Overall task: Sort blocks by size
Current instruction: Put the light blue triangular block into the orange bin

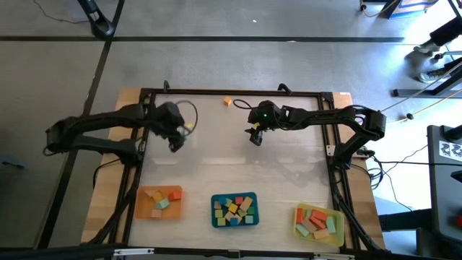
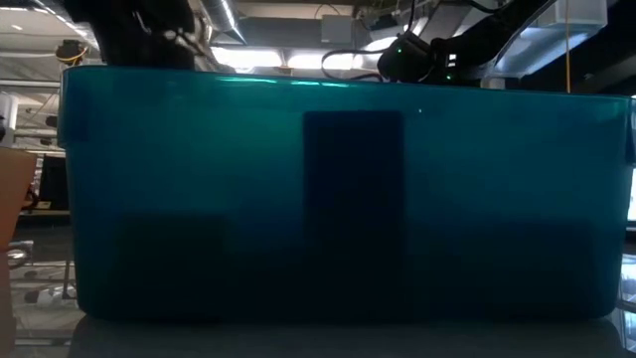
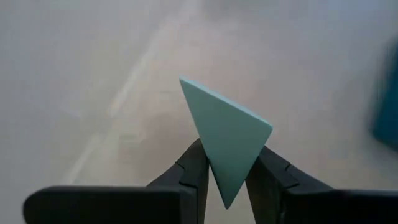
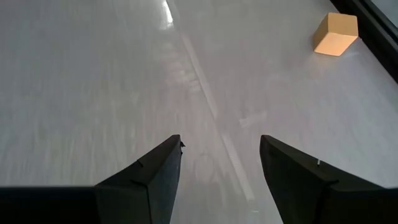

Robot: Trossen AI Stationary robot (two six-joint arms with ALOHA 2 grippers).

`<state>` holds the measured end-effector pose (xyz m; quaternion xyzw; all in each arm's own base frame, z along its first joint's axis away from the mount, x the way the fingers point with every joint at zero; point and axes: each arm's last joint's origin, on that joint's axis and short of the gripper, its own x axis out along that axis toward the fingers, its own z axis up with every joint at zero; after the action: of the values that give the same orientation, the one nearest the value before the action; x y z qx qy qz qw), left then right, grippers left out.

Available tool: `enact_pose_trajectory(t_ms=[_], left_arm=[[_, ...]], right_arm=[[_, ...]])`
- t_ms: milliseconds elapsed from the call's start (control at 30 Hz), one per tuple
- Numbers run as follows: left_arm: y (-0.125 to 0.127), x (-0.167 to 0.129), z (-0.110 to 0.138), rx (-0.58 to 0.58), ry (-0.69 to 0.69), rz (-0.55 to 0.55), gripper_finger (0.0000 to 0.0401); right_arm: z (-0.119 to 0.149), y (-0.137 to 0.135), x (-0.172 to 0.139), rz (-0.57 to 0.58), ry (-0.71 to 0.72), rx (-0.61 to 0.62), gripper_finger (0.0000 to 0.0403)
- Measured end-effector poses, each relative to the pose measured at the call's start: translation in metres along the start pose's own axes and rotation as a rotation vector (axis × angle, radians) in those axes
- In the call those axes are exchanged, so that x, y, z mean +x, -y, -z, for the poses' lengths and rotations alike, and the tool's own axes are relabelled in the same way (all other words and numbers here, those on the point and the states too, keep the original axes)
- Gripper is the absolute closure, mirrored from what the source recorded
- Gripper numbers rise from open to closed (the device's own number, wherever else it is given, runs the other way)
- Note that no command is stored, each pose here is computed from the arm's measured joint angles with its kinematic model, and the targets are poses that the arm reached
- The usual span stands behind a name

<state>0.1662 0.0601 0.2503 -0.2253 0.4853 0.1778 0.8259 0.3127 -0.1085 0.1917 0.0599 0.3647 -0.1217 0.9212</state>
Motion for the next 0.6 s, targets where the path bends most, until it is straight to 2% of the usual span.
enact_pose_trajectory(t_ms=[67,167,367,600], left_arm=[[0.014,-0.003,0.006,0.052,-0.015,0.075,0.0330],[0.029,-0.006,0.019,0.132,-0.079,0.112,0.0333],[0.055,-0.009,0.043,0.141,-0.217,0.174,0.0332],[0.086,-0.015,0.070,0.159,-0.300,0.242,0.0330]], right_arm=[[0.000,0.000,0.000,0.000,-0.004,0.000,0.0185],[0.001,0.000,0.000,0.000,-0.005,0.001,0.0185],[0.001,0.000,0.000,0.000,-0.008,0.001,0.0185],[0.001,0.000,0.000,0.000,-0.009,0.001,0.0185]])
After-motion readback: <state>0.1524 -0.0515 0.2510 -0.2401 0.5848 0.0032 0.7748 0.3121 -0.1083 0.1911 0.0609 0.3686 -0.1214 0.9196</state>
